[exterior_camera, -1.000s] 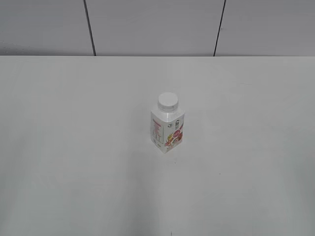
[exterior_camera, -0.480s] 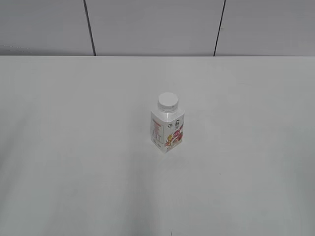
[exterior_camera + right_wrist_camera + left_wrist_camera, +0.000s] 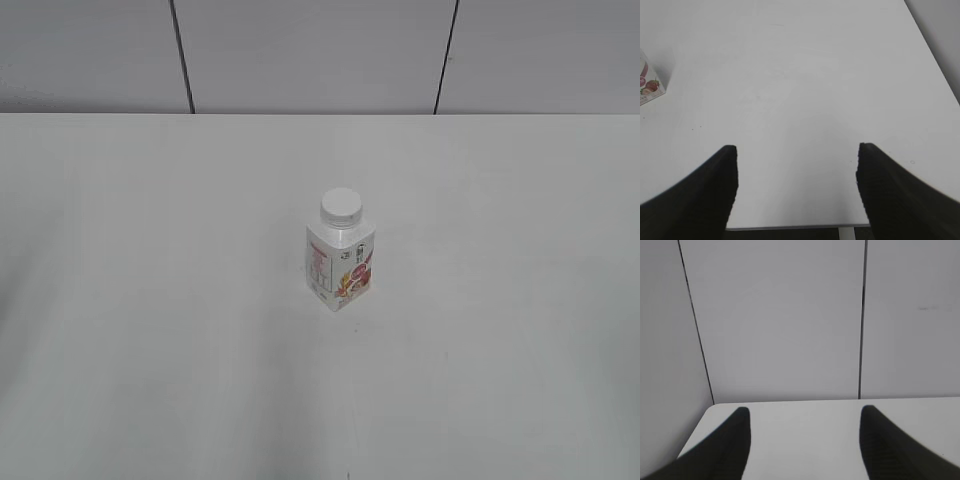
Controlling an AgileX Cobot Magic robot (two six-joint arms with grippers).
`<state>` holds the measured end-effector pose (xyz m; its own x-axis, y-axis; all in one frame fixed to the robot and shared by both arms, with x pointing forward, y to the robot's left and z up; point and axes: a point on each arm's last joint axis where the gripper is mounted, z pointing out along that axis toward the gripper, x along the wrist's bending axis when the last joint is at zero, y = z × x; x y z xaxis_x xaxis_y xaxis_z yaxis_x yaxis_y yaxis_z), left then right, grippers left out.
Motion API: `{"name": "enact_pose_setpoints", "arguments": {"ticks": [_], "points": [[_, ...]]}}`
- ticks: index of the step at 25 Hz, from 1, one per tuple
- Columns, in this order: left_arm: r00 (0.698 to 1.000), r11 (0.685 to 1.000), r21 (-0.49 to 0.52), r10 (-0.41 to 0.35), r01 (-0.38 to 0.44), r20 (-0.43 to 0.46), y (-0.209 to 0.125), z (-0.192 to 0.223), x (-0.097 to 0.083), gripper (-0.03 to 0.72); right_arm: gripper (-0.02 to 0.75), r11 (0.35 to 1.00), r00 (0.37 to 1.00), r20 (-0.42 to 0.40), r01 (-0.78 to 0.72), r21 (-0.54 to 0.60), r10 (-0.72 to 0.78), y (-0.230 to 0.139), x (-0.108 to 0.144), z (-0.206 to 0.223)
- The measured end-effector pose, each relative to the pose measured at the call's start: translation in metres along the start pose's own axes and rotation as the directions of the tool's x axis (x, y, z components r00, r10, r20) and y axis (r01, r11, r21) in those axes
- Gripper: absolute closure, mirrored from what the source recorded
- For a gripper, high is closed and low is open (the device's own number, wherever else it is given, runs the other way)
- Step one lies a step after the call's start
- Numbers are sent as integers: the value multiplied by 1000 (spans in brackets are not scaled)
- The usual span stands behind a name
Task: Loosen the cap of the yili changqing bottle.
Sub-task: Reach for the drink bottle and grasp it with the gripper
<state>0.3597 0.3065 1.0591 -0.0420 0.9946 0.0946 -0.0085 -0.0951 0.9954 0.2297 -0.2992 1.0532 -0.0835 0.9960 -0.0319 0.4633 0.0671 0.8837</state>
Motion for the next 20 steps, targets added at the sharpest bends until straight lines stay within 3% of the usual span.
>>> {"name": "enact_pose_setpoints", "arguments": {"ticks": [9, 15, 20], "points": [[988, 998, 58, 14, -23, 152, -17, 36, -24, 256, 156, 1000, 1000, 0, 0, 0, 0, 0, 0, 0], [949, 994, 83, 42, -71, 311, -34, 55, -55, 256, 156, 1000, 1000, 0, 0, 0, 0, 0, 0, 0], [929, 995, 72, 37, -68, 368, -48, 70, -72, 256, 156, 1000, 1000, 0, 0, 0, 0, 0, 0, 0]]}}
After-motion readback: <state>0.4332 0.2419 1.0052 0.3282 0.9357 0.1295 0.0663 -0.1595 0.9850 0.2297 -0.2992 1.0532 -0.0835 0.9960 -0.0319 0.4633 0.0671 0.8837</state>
